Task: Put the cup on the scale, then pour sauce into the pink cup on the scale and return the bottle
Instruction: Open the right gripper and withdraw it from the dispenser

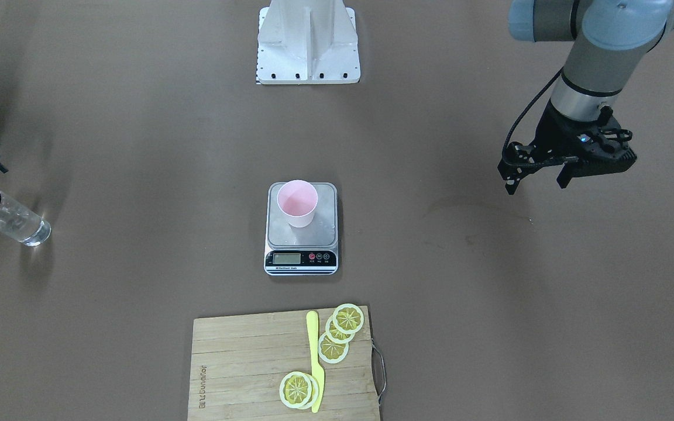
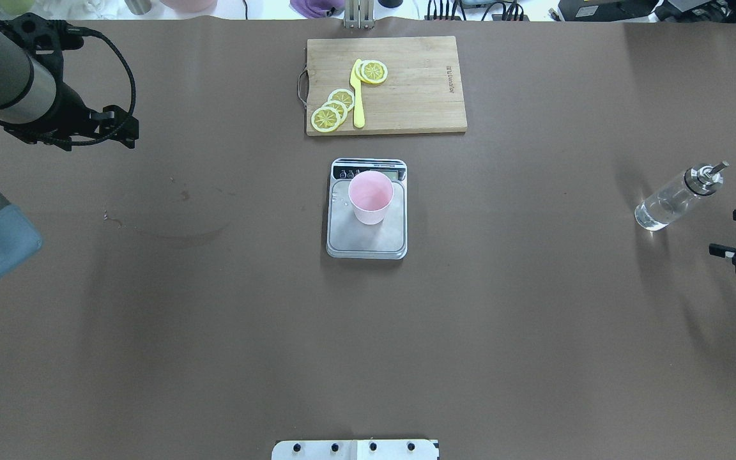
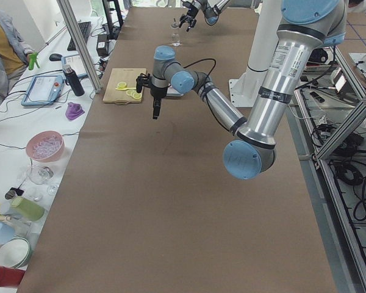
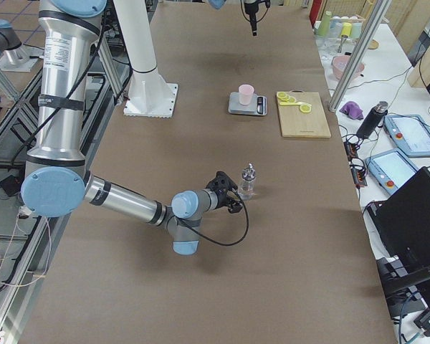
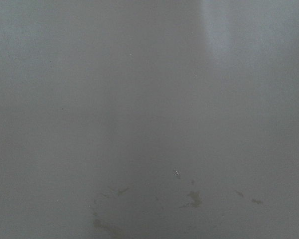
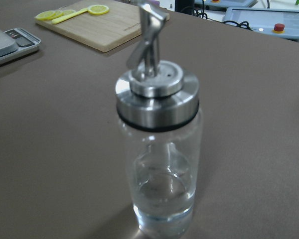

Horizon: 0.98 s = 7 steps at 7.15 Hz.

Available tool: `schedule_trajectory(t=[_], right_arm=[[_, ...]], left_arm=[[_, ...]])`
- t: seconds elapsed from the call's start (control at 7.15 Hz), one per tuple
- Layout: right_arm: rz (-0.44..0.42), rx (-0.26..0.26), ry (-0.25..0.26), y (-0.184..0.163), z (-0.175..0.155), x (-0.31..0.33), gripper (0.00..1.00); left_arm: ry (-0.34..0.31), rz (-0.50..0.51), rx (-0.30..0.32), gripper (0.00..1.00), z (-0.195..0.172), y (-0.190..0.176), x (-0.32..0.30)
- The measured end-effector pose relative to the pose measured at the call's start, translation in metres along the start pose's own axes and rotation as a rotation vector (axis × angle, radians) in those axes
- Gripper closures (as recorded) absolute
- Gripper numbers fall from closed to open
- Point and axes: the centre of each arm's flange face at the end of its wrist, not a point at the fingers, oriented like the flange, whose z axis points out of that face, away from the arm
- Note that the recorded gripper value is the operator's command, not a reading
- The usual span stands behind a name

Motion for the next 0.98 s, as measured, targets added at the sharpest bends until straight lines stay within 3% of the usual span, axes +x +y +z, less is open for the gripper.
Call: schedule_trajectory(t=[0.14,0.42,0.98], right_arm=[[0.001,-0.005,-0.015,0.006,-0.011,0.000,0.00],[0.007,0.000,0.003,0.006,-0.025,0.011,0.00],[0.091,-0.035,0.148,0.006,-0.052,0.056,0.00]], left_arm=[[-0.001,0.000,0.000,0.03,0.000,0.000,-0.001],[-0.004,-0.003,-0.002,0.03,0.001,0.001,-0.004],[-0.007,-0.007,-0.005,0.03,0.002,0.002,-0.006]])
